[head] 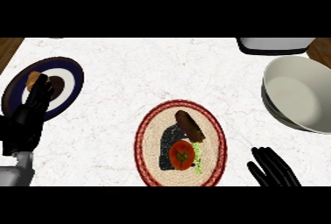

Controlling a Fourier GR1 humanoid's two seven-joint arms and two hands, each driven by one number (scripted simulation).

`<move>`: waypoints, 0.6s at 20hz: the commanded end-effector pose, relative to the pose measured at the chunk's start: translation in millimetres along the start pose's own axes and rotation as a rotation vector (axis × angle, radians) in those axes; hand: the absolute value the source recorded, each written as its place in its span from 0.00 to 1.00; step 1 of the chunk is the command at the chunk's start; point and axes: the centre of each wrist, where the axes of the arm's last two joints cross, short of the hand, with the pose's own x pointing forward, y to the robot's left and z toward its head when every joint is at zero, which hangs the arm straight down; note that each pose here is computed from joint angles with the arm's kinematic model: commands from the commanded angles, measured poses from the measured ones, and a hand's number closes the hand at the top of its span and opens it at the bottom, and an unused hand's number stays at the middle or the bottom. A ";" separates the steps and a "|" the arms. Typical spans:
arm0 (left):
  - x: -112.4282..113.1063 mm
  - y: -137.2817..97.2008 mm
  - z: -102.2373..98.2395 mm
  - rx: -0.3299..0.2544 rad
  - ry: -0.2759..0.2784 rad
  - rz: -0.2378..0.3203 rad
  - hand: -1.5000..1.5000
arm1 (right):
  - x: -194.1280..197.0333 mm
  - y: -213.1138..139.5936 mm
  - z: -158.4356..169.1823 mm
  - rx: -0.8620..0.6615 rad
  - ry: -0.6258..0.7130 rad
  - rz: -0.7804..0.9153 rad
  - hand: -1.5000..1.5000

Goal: Pick the tomato from the placemat and place it in the bowl

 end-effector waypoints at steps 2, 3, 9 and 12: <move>7.8 -15.4 1.6 -0.021 -0.016 0.002 0.50 | 40.7 -39.7 -16.7 0.040 0.022 0.063 0.00; 11.8 2.3 -6.5 -0.015 -0.016 -0.002 0.50 | 41.7 -37.1 -17.5 0.076 0.043 0.105 0.00; 18.7 -17.6 -18.0 -0.011 -0.012 0.000 0.50 | 41.1 -9.5 -48.8 0.316 0.128 0.291 0.00; 16.9 -5.5 -14.6 -0.039 -0.023 -0.015 0.50 | 44.9 -5.7 -73.4 0.421 0.177 0.332 0.00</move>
